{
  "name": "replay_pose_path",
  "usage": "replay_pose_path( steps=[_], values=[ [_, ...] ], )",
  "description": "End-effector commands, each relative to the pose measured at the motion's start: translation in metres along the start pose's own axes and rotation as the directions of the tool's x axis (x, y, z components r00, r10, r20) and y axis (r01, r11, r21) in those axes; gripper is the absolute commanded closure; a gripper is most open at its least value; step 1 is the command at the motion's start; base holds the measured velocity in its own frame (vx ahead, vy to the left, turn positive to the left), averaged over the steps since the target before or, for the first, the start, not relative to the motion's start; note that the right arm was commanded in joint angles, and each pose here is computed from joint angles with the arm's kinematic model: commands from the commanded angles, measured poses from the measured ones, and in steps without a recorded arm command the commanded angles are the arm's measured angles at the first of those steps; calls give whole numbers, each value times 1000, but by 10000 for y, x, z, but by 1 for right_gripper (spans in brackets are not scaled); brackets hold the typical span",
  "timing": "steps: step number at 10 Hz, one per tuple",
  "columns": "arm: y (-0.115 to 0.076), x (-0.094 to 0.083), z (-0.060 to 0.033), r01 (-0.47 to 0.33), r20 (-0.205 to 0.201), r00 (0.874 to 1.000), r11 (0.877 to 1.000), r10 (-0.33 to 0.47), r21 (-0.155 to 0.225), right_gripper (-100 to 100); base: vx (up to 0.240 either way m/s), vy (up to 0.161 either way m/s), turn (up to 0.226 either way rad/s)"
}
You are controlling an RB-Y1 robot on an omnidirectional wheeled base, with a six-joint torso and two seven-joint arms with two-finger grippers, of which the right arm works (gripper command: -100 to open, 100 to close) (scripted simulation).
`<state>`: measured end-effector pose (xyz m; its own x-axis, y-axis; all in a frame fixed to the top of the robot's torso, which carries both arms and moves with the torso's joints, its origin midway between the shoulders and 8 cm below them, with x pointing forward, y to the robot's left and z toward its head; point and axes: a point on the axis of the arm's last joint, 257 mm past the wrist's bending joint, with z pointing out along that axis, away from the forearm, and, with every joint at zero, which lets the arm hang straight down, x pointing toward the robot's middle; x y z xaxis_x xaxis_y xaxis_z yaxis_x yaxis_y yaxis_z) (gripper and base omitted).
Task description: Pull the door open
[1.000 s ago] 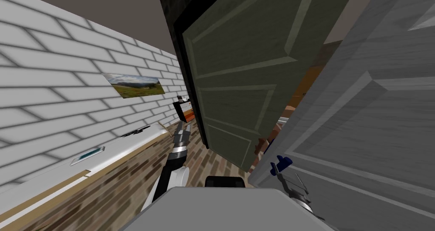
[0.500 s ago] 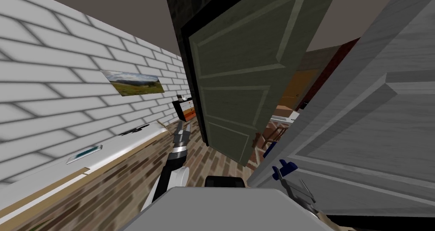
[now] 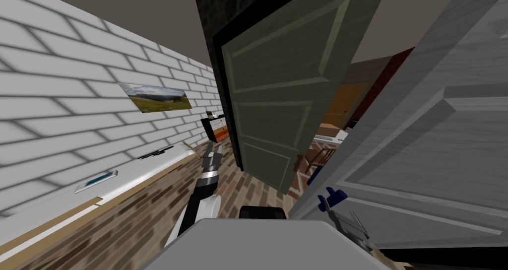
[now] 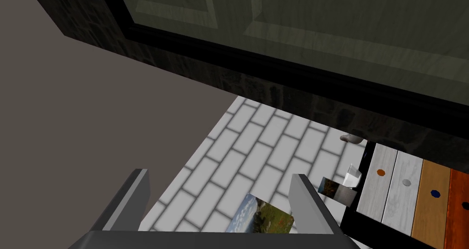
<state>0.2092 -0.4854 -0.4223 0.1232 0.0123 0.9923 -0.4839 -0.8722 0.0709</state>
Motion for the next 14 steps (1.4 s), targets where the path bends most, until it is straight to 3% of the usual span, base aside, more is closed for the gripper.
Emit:
replay_pose_path(
  steps=[1, 3, 4, 8, 11, 14],
  values=[
    [325, -1, 32, 39, 5, 999, 998, -39, -45, 100, 14, -6, 0],
    [325, -1, 32, 39, 5, 999, 998, -39, -45, 100, 5, -4, 7],
    [-120, 45, 51, -6, -21, 1000, 999, 6, 38, 100, -117, 3, 234],
    [-362, 159, 36, -14, -55, 998, 991, 21, 136, 100, -218, -43, 165],
    [-568, 248, -5, -21, -79, 996, 975, 39, 223, 100, -207, -37, 174],
    [-764, 327, -72, -28, -96, 994, 951, 60, 307, 100, -213, -54, 154]
  ],
)
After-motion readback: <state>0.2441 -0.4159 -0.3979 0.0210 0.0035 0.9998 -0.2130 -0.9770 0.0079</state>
